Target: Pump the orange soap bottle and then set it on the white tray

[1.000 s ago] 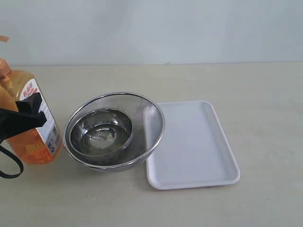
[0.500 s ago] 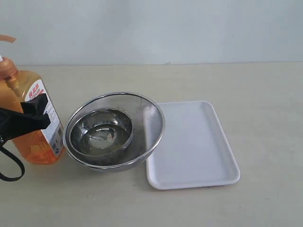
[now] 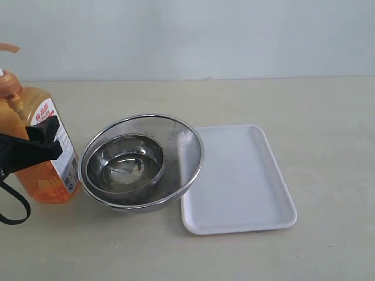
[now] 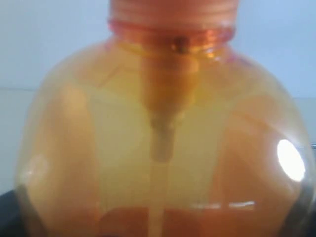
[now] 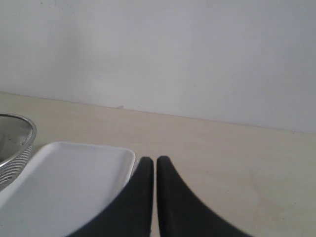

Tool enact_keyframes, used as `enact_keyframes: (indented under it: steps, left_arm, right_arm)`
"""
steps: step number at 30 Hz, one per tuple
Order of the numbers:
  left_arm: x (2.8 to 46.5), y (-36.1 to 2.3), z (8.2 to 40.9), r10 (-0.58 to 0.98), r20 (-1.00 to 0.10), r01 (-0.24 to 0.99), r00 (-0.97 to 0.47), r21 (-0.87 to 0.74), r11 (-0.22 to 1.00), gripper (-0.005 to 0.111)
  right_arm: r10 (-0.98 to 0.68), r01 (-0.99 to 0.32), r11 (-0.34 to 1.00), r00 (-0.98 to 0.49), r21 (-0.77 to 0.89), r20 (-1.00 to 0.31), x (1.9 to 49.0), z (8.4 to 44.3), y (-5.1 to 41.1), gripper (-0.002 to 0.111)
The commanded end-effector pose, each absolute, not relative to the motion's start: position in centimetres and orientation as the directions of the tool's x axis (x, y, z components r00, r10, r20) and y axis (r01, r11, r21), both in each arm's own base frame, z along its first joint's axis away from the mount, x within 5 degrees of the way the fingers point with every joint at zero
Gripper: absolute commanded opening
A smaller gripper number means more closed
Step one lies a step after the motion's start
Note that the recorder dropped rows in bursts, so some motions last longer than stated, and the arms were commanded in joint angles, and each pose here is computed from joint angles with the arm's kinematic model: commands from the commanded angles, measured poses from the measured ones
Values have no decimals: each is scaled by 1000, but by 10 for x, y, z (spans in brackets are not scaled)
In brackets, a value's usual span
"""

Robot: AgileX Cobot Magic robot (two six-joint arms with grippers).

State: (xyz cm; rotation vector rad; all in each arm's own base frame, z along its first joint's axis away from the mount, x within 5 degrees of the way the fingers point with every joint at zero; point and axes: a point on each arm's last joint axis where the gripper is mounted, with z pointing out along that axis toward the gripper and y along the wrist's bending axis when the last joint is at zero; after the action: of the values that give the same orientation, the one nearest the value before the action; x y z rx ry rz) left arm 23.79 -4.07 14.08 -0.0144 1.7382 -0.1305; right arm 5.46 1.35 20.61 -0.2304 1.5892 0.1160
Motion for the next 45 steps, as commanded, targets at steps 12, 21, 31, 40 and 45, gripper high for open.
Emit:
enact_keyframes:
  steps: [12, 21, 31, 40, 45]
  left_arm:
    - [237, -44, 139, -107, -975, 80, -196, -125, 989, 5]
    - [237, -44, 139, -107, -975, 80, -194, -125, 989, 5]
    - [237, -44, 139, -107, -975, 80, -194, -125, 989, 5]
    - [237, -44, 139, -107, -975, 80, -196, -125, 989, 5]
    - [237, -44, 139, -107, -975, 80, -194, -125, 989, 5]
  right_arm:
    - [-92, -249, 967, -139, -56, -986, 53, 191, 15, 0]
    - [-71, -263, 965, -220, -11, -973, 51, 184, 17, 0]
    - [-71, -263, 965, -220, -11, -973, 51, 184, 17, 0]
    - [141, -263, 945, -207, 194, -968, 52, 191, 21, 0]
    - [141, -263, 945, -207, 194, -968, 52, 191, 21, 0]
